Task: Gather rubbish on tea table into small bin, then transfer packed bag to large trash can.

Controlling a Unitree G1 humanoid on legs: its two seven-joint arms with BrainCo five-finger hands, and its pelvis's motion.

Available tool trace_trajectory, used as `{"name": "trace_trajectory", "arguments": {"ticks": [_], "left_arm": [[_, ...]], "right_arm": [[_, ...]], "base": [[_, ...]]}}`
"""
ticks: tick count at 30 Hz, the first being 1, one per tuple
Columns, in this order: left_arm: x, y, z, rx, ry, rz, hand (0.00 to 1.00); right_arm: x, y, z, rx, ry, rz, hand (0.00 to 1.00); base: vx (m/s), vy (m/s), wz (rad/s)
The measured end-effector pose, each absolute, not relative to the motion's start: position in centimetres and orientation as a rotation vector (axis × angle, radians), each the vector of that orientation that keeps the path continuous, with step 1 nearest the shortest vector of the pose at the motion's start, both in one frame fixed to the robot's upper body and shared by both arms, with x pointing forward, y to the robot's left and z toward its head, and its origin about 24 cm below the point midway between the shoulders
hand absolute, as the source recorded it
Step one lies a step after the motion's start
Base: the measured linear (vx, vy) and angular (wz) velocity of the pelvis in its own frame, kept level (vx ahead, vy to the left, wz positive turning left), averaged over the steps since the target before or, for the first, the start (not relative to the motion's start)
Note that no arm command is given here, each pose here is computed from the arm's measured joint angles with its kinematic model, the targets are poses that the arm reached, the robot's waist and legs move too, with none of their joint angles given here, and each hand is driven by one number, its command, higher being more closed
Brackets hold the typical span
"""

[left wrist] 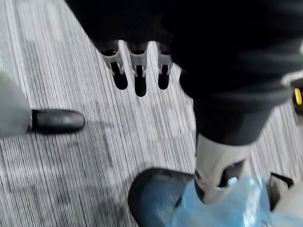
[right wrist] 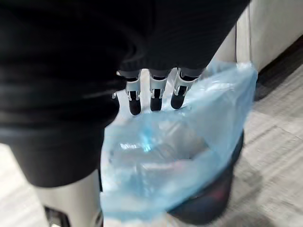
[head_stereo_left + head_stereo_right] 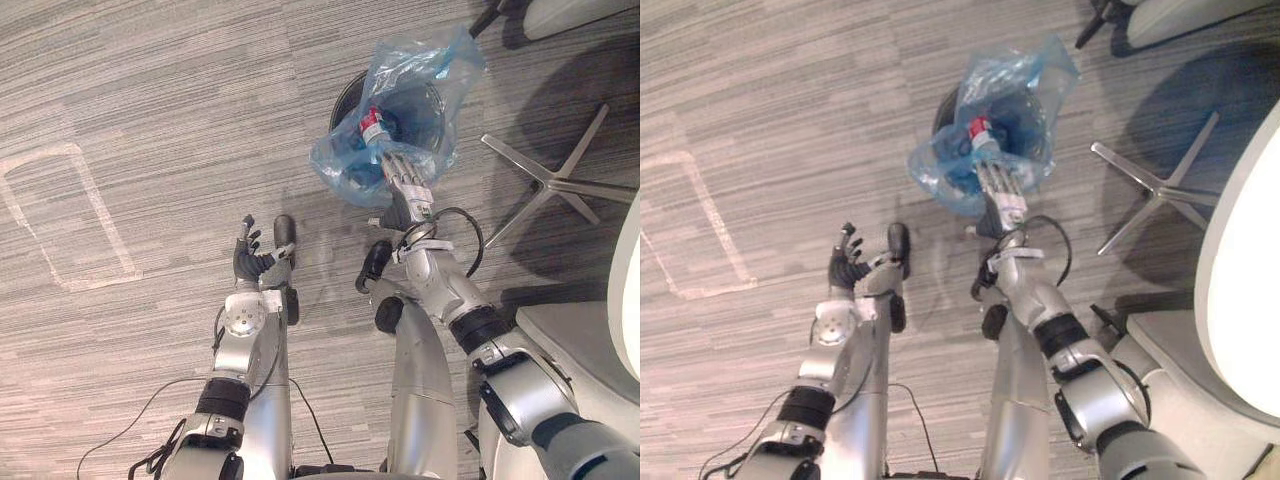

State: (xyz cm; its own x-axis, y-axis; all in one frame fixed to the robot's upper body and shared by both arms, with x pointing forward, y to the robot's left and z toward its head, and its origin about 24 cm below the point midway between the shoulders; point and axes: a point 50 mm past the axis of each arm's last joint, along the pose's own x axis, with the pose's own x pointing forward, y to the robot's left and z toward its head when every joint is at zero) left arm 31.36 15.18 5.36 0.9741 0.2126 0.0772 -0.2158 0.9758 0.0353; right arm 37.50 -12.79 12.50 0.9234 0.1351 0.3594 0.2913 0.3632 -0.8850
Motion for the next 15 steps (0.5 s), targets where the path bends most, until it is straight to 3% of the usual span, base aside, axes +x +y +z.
{"name": "trace_trajectory", "arguments": {"ticks": [9, 10, 15], "left_arm": [[33.2, 15.0, 6.6, -0.034, -0.079, 0.242, 0.00], [33.2, 15.0, 6.5, -0.039, -0.074, 0.245, 0.00], [33.4, 15.1, 6.3, -0.079, -0.059, 0.270, 0.00]], "right_arm": [[40.0, -12.2, 14.0, -1.267, -0.307, -0.173, 0.00], [40.0, -12.0, 14.1, -1.263, -0.305, -0.177, 1.00], [40.4, -10.5, 14.9, -1.234, -0.312, -0.186, 1.00]], "base": [[0.00, -0.006, 0.05], [-0.01, -0.022, 0.09], [-0.02, -0.032, 0.11]]}}
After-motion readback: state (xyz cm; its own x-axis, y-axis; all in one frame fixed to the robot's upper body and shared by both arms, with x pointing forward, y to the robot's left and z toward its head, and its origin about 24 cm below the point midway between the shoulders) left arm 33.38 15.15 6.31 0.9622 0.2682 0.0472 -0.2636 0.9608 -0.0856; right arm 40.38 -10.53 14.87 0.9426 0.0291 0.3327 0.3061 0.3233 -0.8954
